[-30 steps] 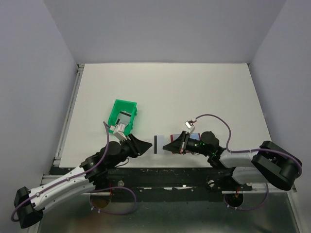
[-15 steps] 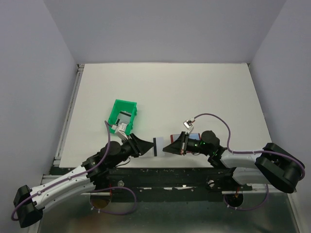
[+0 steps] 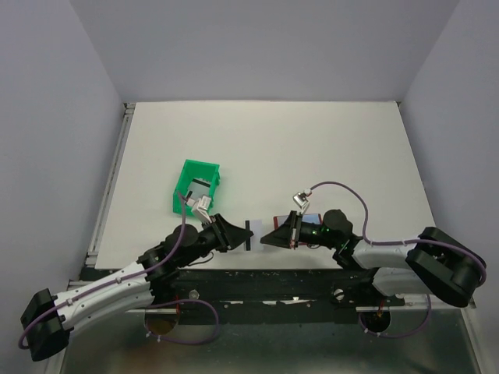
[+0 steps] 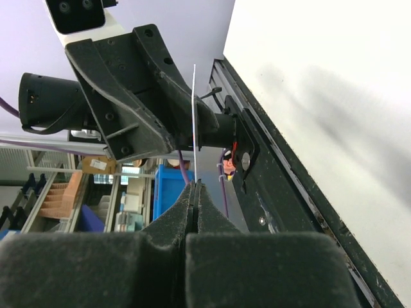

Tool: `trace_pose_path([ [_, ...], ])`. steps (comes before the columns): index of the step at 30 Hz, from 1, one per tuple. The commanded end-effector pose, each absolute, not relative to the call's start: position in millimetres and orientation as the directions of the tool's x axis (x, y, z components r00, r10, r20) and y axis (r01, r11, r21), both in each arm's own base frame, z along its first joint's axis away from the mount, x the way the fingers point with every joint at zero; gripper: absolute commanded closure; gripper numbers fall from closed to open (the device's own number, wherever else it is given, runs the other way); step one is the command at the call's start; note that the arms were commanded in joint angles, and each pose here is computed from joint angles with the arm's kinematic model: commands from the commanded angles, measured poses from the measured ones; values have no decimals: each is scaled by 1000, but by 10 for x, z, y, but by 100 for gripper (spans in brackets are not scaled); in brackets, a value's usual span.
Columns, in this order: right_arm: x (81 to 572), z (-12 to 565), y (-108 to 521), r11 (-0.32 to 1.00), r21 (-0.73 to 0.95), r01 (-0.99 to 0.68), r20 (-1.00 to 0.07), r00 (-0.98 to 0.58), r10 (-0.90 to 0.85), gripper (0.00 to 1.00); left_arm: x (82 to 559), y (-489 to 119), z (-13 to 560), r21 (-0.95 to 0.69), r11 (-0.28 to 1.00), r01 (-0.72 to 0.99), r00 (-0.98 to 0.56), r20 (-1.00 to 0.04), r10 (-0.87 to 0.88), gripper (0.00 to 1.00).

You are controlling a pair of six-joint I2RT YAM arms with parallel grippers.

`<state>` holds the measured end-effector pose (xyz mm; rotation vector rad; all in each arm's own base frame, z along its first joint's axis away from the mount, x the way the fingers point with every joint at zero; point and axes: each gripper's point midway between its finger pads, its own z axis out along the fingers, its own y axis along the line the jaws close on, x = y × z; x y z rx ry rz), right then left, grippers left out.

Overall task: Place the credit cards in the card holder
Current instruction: Pick up the credit card at the corner of the board.

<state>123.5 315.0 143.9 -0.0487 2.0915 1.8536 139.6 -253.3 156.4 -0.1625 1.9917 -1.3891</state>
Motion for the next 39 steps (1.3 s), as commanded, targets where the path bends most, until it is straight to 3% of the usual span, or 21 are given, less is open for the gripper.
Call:
trace_pose_path([
  [1, 1230, 1579, 3191, 80, 959, -273, -284, -939, 194, 100, 1334, -2623, 1637, -871, 369, 325, -766, -472, -437, 62],
  [9, 1228, 1565, 3172, 88, 953, -289, -301, -933, 197, 100, 1325, -2569, 1627, -872, 370, 321, -759, -471, -450, 99],
  [16, 1272, 1664, 3174, 158, 911, -381, -406, -898, 173, 74, 1324, -2593, 1689, -870, 354, 343, -754, -480, -448, 100],
  [20, 1301, 1743, 3132, 206, 880, -429, -464, -870, 169, 66, 1281, -2650, 1713, -873, 329, 360, -769, -477, -425, 100],
  [36, 1329, 1789, 3154, 155, 897, -413, -439, -873, 214, 66, 1180, -2811, 1868, -872, 237, 428, -789, -489, -373, 100],
  [39, 1337, 1806, 3144, 157, 895, -418, -444, -867, 224, 71, 1178, -2811, 1864, -872, 237, 428, -789, -489, -373, 100],
])
